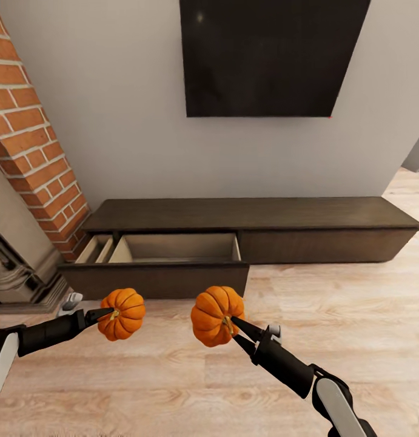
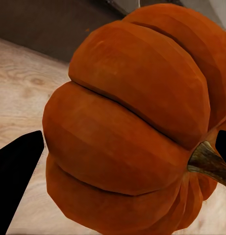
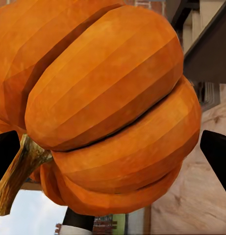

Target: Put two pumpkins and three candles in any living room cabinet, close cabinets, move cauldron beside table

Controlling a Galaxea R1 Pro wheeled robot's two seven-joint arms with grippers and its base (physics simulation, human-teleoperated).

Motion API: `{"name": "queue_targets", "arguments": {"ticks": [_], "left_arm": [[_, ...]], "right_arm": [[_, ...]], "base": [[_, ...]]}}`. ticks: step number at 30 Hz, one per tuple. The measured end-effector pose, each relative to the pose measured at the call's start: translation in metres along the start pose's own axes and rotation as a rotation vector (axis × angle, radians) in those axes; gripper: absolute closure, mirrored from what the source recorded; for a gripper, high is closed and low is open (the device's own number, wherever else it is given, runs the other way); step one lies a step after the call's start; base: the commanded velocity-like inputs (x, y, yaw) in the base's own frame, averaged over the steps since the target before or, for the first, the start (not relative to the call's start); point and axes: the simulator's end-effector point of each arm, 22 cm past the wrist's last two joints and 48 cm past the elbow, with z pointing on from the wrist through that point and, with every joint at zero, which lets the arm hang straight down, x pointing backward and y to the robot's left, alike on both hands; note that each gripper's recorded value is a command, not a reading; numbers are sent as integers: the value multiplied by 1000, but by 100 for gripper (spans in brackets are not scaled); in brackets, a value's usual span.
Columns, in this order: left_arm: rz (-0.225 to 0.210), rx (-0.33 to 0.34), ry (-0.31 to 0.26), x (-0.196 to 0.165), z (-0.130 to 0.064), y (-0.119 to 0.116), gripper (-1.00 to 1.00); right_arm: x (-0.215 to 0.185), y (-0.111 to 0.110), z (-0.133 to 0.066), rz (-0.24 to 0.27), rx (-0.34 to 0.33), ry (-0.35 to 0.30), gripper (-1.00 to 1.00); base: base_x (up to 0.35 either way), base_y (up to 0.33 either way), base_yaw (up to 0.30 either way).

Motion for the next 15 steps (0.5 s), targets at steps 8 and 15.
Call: {"name": "queue_targets", "arguments": {"ticks": [8,15], "left_arm": [[4,-2,1,-9,-8,-12,100],[5,3,-5,-19,-16,-25,100]], "right_arm": [[-4,17,2,-5,-1,-1,100],[-5,34,5,-11,-6,1,100]], "base": [[0,0,278],[0,0,240]]}}
